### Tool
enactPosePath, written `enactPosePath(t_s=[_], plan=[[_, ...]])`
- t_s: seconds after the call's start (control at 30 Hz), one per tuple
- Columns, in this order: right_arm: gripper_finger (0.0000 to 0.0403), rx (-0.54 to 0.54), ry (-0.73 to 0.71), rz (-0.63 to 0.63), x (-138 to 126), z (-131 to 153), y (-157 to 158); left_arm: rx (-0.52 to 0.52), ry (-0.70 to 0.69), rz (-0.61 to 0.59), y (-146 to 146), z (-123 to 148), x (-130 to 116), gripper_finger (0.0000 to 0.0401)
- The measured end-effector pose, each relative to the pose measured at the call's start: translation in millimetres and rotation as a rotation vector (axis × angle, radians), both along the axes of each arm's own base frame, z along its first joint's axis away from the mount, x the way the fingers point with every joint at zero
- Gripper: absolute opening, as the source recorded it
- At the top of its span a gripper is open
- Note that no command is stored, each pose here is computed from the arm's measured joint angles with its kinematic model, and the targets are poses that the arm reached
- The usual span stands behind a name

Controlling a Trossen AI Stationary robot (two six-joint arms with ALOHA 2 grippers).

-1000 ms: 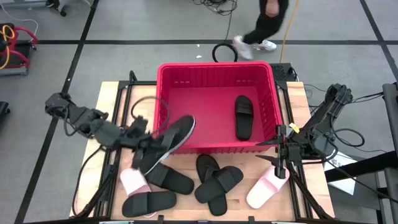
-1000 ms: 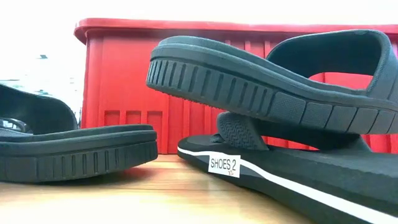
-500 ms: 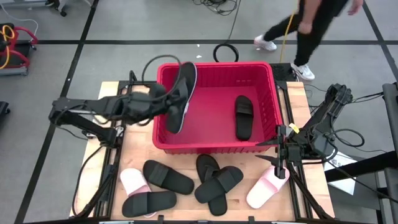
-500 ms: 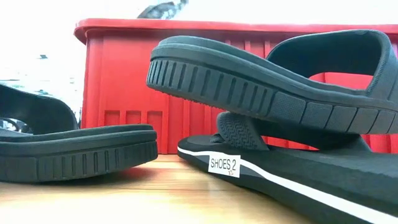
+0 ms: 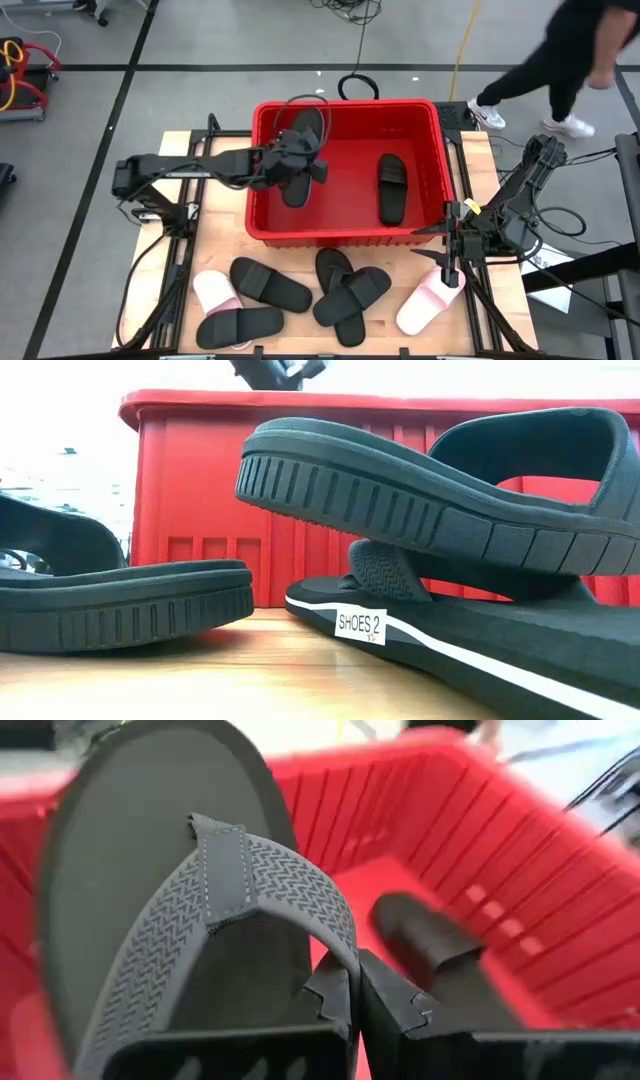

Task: Pick and place slides into bin
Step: Put the black slipper into the red bin

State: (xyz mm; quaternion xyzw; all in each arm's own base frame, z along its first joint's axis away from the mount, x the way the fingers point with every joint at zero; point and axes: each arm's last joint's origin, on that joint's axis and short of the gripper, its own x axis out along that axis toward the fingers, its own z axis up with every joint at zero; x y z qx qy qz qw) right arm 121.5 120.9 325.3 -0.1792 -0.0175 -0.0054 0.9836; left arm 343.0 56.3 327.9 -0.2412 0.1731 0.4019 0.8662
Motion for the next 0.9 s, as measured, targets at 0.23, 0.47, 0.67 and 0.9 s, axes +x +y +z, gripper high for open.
enactPosePath(t_s=[0.23, 0.47, 0.67, 0.9], plan=[[0.0160, -0.001, 0.000, 0.002, 0.0, -0.1, 0.1, -0.089, 0.119, 0.059, 16.7, -39.4, 14.3, 0.0000], [0.0160, -0.009, 0.000, 0.003, 0.0, -0.1, 0.2, -0.170, 0.262, 0.159, 28.1, -70.9, 13.3, 0.0000], [0.0160, -0.031, 0.000, 0.002, 0.0, 0.0, 0.1, -0.199, 0.308, 0.174, 36.4, -89.9, 19.1, 0.0000], [0.0160, -0.052, 0.000, 0.003, 0.0, 0.0, 0.2, -0.282, 0.346, 0.193, 47.4, -113.0, 23.9, 0.0000]])
